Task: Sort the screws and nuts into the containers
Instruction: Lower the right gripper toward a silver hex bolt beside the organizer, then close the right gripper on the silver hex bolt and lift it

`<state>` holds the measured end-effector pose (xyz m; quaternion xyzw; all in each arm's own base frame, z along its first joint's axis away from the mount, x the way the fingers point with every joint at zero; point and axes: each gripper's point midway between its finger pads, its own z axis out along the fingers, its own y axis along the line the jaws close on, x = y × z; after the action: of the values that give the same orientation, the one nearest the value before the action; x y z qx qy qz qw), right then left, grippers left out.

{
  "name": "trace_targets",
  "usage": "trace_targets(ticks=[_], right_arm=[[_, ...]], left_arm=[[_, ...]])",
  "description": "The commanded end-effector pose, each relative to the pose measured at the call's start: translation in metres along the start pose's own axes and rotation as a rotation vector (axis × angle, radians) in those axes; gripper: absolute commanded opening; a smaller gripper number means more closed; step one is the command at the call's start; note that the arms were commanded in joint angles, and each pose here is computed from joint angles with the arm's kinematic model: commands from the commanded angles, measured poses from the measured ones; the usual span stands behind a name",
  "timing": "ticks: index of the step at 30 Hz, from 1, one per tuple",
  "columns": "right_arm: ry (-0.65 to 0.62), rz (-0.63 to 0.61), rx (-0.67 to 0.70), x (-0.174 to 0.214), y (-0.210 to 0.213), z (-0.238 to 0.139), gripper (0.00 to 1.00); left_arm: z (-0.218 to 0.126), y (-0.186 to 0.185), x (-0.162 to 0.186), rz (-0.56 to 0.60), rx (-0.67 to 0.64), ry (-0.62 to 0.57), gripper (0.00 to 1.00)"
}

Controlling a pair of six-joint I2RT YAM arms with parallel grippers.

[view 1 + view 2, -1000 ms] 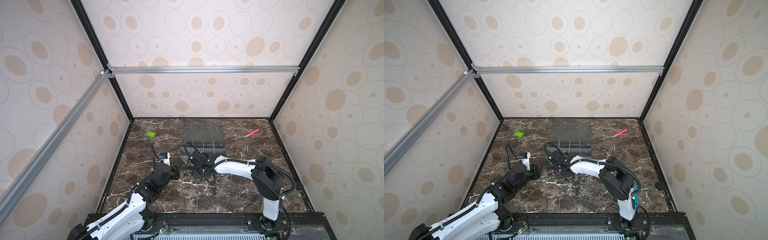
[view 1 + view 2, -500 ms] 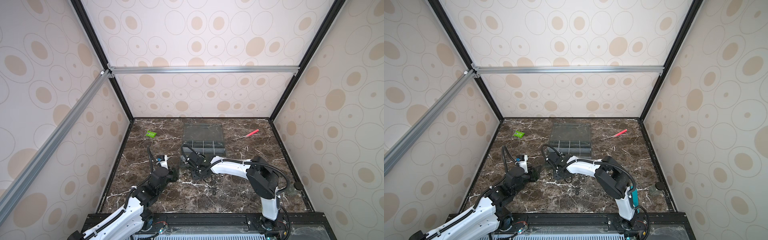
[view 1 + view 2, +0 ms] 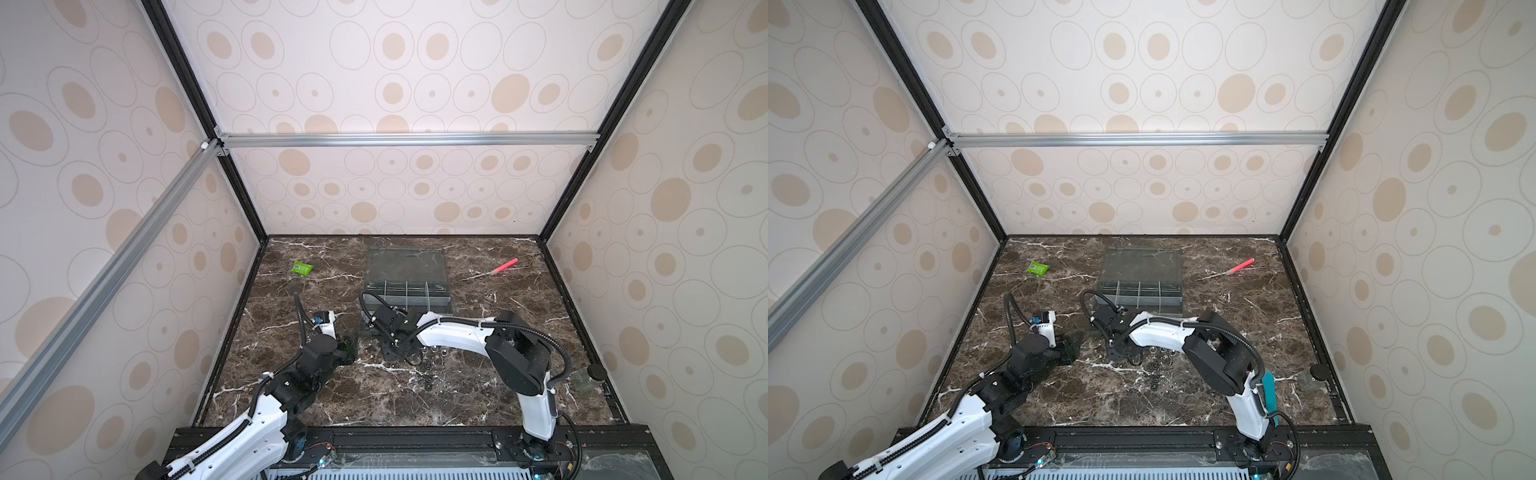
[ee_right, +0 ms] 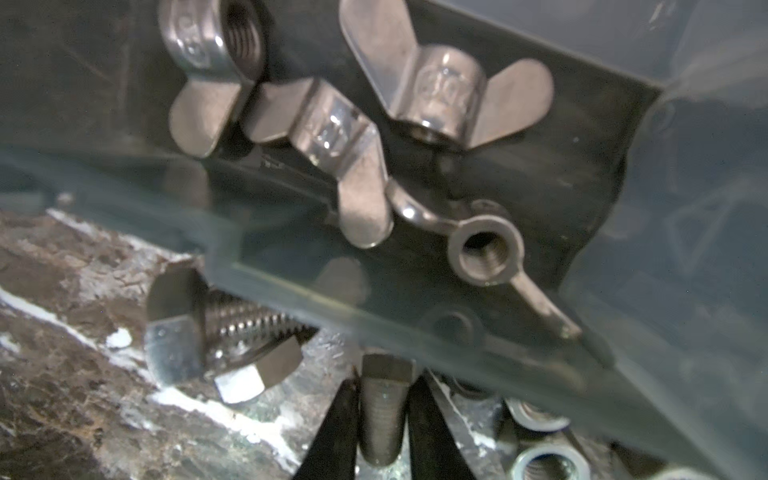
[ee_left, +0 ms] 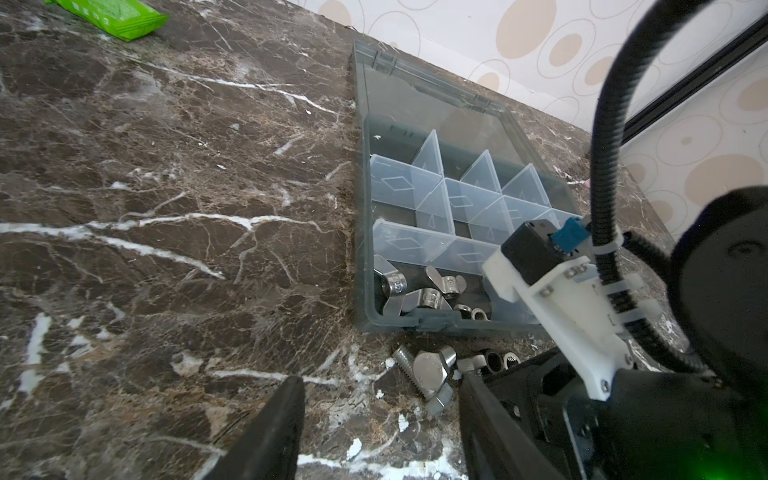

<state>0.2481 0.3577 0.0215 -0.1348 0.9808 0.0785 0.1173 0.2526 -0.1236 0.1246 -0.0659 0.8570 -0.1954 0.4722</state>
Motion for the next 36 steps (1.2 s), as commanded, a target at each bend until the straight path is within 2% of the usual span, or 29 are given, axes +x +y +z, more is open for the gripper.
trace_targets(ticks=[1,19,36], right_arm=[[0.026,-0.007,0.014,0.006,0.000,0.005,0.19],[0.010,0.003,-0.014,0.015,-0.001,-0.007,0.15],[-0.082,0.000,-0.051,-0.005,0.006,-0.040,0.15]], left_arm=[[-0.002,0.000,-0.006,-0.019,-0.001,-0.020,0.60],[-0.001,0.000,-0.006,-0.025,0.001,-0.026,0.60],[0.001,0.003,-0.002,-0.032,-0.007,-0.019,0.60]])
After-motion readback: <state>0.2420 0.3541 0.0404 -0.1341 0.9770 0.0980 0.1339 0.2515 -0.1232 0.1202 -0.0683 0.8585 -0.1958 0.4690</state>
